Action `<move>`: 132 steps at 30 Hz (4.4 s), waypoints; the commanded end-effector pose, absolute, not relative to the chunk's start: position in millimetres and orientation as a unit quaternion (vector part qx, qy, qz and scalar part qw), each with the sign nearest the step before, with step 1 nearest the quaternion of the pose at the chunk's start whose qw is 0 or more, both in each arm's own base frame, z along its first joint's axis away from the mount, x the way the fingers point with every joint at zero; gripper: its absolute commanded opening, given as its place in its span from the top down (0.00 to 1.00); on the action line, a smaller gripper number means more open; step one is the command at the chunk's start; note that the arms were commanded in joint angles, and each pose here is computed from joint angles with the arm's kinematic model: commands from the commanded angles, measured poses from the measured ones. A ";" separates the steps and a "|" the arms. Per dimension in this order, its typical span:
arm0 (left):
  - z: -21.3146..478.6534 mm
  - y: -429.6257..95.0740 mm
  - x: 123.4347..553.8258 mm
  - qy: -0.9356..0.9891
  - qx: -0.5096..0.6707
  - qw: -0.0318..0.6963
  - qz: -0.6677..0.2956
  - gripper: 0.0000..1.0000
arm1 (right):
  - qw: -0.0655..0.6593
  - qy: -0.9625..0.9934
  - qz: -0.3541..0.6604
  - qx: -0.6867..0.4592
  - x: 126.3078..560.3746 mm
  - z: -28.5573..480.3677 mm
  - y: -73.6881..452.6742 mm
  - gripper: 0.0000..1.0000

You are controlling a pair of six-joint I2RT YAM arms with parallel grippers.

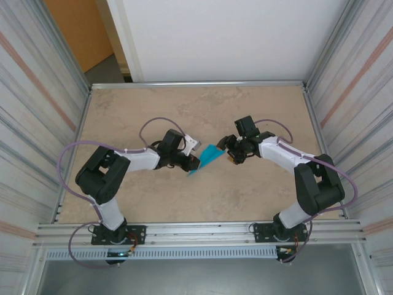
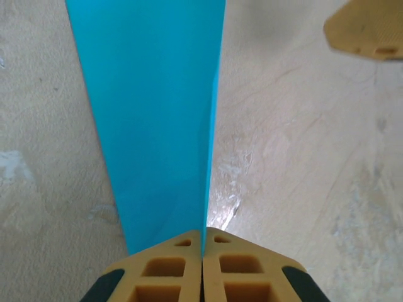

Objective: Fold a paper plane with a square sheet of paper (pick it up from the middle)
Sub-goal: Fold the wing for the fifth time at the center of the table.

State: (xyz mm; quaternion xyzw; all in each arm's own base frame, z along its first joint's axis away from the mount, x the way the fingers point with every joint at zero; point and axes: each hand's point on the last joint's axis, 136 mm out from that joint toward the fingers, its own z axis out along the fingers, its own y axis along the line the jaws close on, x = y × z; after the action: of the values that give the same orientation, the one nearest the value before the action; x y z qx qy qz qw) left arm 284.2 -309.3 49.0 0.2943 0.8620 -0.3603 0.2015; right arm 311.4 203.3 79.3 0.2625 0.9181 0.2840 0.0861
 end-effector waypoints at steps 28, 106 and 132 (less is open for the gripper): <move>55.8 -331.3 277.6 0.887 0.175 0.015 -0.428 0.98 | 0.102 0.930 0.349 0.057 318.5 53.3 249.6 0.32; 28.8 -303.9 254.3 0.918 0.118 0.014 -0.378 0.59 | -0.001 0.981 0.154 0.122 295.6 -34.2 216.3 0.45; 1.6 -303.4 247.2 0.939 0.115 -0.025 -0.323 0.74 | -0.031 0.985 0.111 0.130 274.1 -55.8 206.7 0.53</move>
State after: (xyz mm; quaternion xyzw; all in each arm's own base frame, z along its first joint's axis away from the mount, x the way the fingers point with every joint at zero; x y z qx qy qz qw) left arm 258.0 -305.0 22.1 0.1040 0.9291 -0.3548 -0.0050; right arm 314.4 228.8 13.4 0.1154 0.9723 0.2001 0.0363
